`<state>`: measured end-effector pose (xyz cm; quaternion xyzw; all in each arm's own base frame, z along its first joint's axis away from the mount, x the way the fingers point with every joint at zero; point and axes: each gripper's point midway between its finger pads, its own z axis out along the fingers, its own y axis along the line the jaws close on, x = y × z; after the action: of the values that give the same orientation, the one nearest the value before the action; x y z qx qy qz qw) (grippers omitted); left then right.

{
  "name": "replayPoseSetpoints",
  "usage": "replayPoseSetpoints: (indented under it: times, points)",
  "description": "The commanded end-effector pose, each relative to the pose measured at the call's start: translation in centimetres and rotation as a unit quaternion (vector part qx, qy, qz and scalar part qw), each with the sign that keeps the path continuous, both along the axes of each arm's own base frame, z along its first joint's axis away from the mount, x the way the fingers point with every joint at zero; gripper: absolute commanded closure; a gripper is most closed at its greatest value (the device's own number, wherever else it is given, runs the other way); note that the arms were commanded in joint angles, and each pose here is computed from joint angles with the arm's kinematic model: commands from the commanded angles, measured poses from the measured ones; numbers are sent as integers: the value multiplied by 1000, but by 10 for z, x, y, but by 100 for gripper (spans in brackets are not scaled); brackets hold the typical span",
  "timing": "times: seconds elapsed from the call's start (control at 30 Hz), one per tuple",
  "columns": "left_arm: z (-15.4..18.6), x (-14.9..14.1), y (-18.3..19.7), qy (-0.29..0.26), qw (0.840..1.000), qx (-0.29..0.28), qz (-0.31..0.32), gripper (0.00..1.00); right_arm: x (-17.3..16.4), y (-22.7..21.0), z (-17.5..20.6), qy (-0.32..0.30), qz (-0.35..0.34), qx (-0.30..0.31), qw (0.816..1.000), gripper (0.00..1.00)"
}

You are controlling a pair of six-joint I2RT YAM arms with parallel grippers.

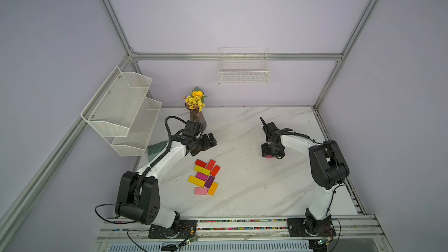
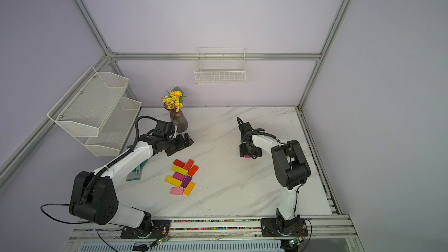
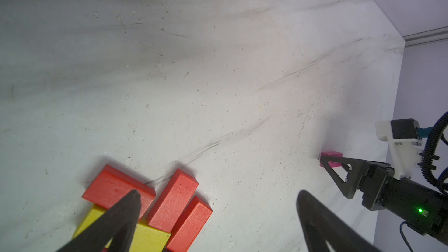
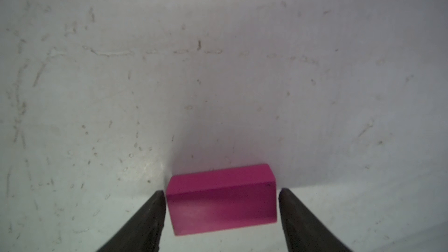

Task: Assemble the letter c with building blocks
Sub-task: Place the building block at the center of the board, then pick up the building block from the center of the board.

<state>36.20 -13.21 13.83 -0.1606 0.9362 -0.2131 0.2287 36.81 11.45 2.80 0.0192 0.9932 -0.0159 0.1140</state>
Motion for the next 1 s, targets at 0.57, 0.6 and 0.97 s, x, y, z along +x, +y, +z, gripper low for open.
replayPoseSetpoints:
  times: [0.57, 0.6, 0.97]
  points:
    - [21, -7, 40, -6, 992, -49, 113, 0, -12, 132, 66, -36, 114, 132, 984, 17]
    - [18, -9, 43, 1, 992, -47, 116, 0, -17, 141, 65, -34, 125, 134, 983, 17]
    - [-15, -32, 79, 73, 981, -62, 170, 0, -94, 223, 47, -9, 283, 118, 952, 16]
